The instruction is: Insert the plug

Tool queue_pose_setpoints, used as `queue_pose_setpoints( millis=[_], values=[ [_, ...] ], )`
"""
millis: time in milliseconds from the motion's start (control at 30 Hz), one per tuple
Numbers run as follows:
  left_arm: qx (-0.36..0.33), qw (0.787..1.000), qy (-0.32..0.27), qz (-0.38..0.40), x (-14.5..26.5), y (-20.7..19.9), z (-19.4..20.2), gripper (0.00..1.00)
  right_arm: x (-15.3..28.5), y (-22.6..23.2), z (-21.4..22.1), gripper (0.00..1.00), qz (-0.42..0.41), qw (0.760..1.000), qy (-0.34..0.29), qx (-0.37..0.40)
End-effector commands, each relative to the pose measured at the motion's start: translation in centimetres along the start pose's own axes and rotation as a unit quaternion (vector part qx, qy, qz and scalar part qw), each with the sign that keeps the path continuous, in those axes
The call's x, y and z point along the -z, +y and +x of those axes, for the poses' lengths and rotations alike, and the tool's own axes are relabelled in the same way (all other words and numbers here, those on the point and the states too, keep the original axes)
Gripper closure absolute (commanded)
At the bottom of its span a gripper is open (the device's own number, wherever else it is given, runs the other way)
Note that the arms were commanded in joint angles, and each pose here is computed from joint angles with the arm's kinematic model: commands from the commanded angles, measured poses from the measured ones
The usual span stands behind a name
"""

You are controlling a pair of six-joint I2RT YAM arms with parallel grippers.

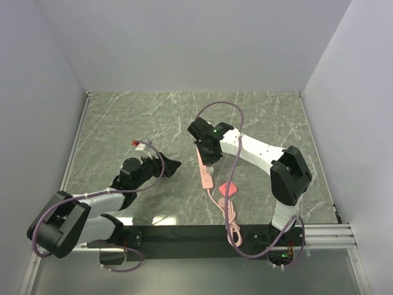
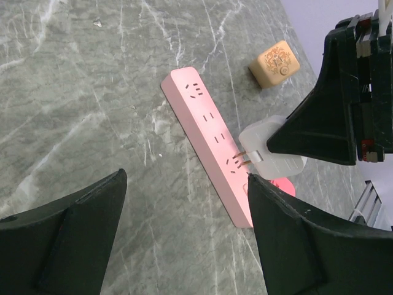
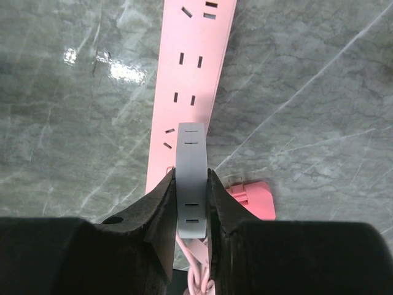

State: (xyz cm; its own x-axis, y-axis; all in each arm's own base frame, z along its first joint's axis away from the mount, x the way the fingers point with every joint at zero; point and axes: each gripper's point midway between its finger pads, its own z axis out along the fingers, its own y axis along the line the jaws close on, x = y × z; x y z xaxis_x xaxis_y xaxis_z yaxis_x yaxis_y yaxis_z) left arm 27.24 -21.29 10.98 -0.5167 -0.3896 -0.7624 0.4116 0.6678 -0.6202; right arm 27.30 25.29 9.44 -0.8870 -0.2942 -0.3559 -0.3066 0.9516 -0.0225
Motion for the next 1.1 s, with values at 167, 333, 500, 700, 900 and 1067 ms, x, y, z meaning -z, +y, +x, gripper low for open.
queue_pose_setpoints(
  millis=[167,333,500,700,900,1067],
  values=[
    [-0.005,1.0,-0.01,0.02,-0.2,-0.8,-0.7,0.15,0.5,0.8,-1.3,1.0,-0.009,1.0,-0.016,-0.013],
    [-0.004,1.0,-0.01,0.021,-0.2,-0.8,-0.6,0.15,0.3,1.0,-0.5,1.0,-0.008,1.0,-0.006,-0.013],
    [-0.004,1.0,-0.01,0.024,-0.2,-0.9,-0.7,0.15,0.4,1.0,0.1,1.0,-0.002,1.0,0.003,-0.01],
    [-0.003,1.0,-0.01,0.025,-0.1,-0.9,-0.6,0.15,0.4,0.8,0.5,1.0,0.005,1.0,0.005,-0.013],
    [-0.003,1.0,-0.009,0.024,-0.1,-0.9,-0.5,0.15,-0.2,0.3,0.4,1.0,0.021,1.0,0.003,-0.011],
    [-0.005,1.0,-0.01,0.023,-0.1,-0.8,-0.6,0.15,-0.6,0.0,-0.1,1.0,0.033,0.999,-0.002,-0.009]
  ],
)
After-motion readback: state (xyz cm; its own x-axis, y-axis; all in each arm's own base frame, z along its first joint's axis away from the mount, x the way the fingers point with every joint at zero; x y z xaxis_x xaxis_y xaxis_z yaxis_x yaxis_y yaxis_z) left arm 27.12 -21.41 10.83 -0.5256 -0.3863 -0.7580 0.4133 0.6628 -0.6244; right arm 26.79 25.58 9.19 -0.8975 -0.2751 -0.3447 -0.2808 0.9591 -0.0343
